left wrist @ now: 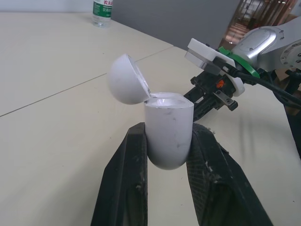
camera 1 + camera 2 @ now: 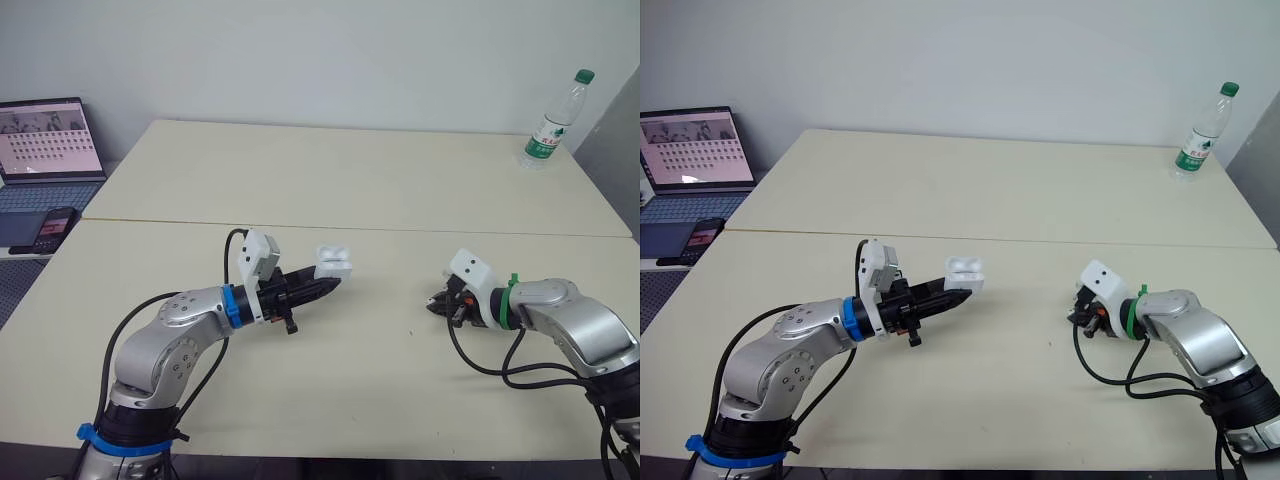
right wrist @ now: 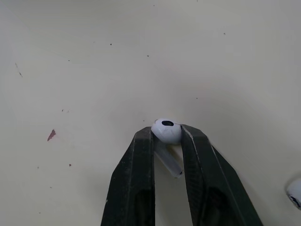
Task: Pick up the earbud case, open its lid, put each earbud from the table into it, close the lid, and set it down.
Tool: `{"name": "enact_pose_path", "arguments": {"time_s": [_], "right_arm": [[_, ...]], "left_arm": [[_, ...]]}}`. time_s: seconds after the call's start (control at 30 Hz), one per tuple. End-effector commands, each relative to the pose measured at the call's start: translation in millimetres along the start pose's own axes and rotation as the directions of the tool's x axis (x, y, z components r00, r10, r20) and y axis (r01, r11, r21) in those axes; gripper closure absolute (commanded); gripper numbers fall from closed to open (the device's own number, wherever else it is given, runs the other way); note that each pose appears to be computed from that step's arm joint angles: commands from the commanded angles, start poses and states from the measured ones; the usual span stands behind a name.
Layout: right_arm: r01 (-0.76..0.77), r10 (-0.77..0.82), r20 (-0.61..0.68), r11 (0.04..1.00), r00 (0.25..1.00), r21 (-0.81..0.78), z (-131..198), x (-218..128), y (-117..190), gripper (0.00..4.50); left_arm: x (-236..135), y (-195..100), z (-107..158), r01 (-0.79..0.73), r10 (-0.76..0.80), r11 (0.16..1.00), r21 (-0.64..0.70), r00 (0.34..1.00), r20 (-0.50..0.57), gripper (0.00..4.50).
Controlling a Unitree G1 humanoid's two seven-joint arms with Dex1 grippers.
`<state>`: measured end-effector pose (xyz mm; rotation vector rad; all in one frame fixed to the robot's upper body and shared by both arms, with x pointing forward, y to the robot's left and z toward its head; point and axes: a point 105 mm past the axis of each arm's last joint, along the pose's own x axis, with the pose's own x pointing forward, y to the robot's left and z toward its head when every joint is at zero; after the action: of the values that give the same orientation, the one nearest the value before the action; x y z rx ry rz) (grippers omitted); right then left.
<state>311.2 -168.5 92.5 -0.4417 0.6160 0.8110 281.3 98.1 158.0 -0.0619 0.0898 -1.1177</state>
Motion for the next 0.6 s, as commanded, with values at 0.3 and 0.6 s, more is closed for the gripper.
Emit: {"name": "enact_pose_path", "arguments": {"time_s": [0.3, 0.6], "right_arm": [[-0.153, 0.156, 0.006, 0.976, 0.988, -0.157, -7.2, -52.0, 25.5, 3.91], [-0.24, 0.189, -0.218, 0.941, 0.958, -0.239, -70.3, -85.2, 26.8, 3.91]], "left_arm": [[0.4, -13.0, 15.6, 0.055, -0.056, 0.998, 0.032, 0.998, 0.029, 3.76], [-3.1, -24.0, 13.8, 0.104, -0.104, 0.995, -0.009, 0.994, 0.015, 3.76]]}}
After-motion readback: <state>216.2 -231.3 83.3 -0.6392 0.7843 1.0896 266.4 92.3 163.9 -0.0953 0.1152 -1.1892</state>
